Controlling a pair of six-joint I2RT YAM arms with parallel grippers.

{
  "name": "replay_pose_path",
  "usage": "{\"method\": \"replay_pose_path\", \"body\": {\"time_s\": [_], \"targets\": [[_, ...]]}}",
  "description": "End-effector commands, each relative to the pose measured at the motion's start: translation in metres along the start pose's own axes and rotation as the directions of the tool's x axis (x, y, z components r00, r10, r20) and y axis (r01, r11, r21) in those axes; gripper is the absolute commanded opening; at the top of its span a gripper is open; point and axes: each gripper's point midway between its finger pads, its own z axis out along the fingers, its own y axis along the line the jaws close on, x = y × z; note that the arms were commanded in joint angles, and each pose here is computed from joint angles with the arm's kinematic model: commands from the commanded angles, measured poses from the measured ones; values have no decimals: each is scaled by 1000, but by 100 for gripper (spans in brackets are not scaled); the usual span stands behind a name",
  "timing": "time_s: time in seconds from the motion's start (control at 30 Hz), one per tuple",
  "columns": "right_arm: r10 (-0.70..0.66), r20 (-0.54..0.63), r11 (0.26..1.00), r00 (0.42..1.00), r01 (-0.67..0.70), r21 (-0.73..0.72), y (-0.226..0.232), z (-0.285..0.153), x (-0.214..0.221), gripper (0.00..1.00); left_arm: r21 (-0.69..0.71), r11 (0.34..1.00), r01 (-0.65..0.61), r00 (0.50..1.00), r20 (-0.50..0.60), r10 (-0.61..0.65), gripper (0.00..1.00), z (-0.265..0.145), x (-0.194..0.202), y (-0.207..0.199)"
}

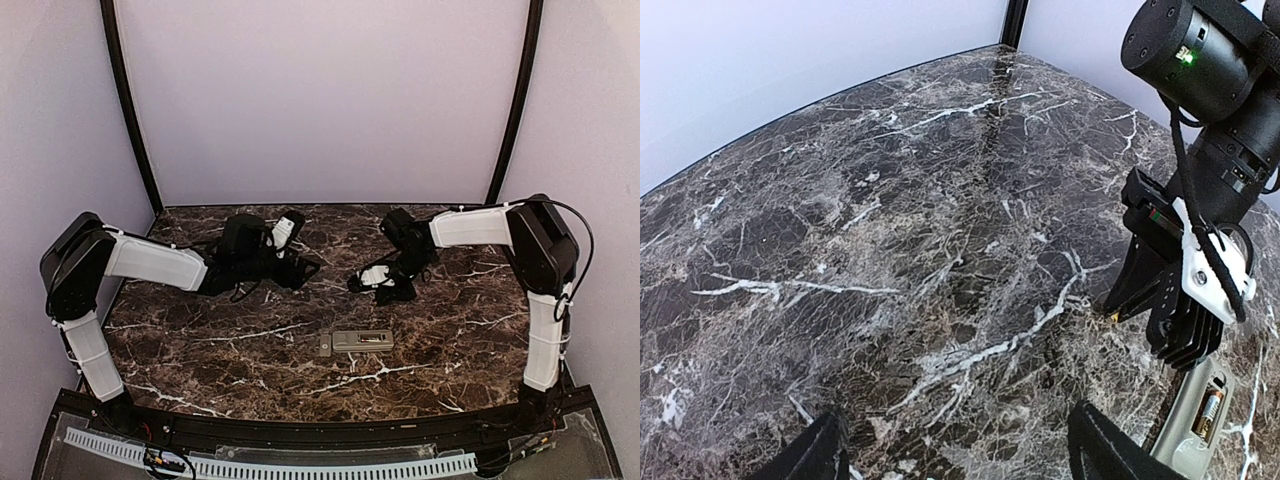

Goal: Load the batteries into the remote control
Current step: Pick up the battery at the center of the board, then pass from the right arm to the left

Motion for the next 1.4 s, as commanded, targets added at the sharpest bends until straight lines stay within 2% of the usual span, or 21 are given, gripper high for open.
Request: {"method": "replay_pose_path", "body": {"time_s": [0.0,0.23,0.33,0.43,0.47,0.57,0.63,0.7,0.8,0.9,1.0,1.07,1.2,1.3,1.37], "targets": [[26,-37,1000,999,-26,7,4,1,11,0,15,1000,-9,1000,-7,9,74,1,-7,-1],[117,111,989,987,-126,79,-11,-37,-23,0,5,1000,-15,1000,14,15,73,-2,-17,-1],[150,196,976,969,-177,128,-18,-69,-43,0,4,1000,-19,999,47,19,72,-8,-25,-2],[192,344,945,919,-268,188,-28,-118,-73,0,1,999,-39,991,130,38,70,-21,-41,-6],[212,408,930,888,-312,196,-31,-136,-84,0,4,999,-50,986,161,48,70,-27,-50,-10],[293,602,868,742,-471,159,-38,-193,-117,0,18,995,-101,964,248,94,69,-42,-71,-26],[332,716,819,615,-564,105,-40,-230,-134,0,21,983,-185,940,297,170,69,-51,-87,-45],[355,800,780,483,-625,31,-38,-264,-147,0,45,979,-200,926,335,174,69,-60,-101,-63],[395,867,701,304,-710,-71,-35,-307,-157,0,131,981,-146,918,387,85,69,-78,-121,-88],[448,884,616,132,-762,-199,-28,-341,-161,0,212,972,-100,907,421,2,69,-91,-141,-112],[467,884,567,6,-769,-294,-16,-364,-163,0,281,946,-161,904,426,27,69,-101,-149,-151],[457,889,565,-34,-761,-320,-4,-378,-166,0,302,935,-184,899,436,36,69,-108,-155,-168],[416,908,575,-43,-762,-299,16,-392,-169,0,301,938,-169,883,470,8,68,-122,-171,-181],[392,919,559,-50,-780,-281,26,-394,-170,0,232,969,-81,910,415,-23,66,-113,-179,-183],[378,924,559,-66,-779,-284,30,-395,-169,0,261,962,-85,914,404,-29,69,-114,-188,-201]]}}
